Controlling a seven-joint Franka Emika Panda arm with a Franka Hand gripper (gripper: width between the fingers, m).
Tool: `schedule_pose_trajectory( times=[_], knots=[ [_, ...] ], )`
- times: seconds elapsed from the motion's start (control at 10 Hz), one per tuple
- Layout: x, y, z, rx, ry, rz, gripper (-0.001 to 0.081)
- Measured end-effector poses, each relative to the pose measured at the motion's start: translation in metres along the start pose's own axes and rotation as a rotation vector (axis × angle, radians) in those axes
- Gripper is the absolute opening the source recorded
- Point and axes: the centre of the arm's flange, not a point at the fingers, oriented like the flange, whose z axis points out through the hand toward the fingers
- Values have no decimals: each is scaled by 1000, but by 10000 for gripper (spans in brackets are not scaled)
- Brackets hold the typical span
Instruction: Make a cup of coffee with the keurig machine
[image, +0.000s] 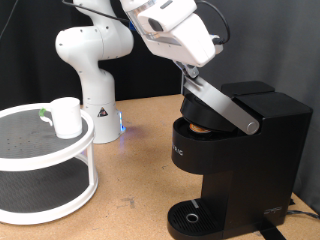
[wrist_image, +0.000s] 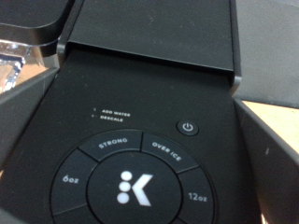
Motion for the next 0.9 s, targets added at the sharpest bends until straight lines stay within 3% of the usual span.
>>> schedule_pose_trajectory(
  times=[0.5,0.9],
  knots=[
    [-10,12,12,-62,-103,66,0],
    [-22,26,27,-70,-172,80,0]
  ],
)
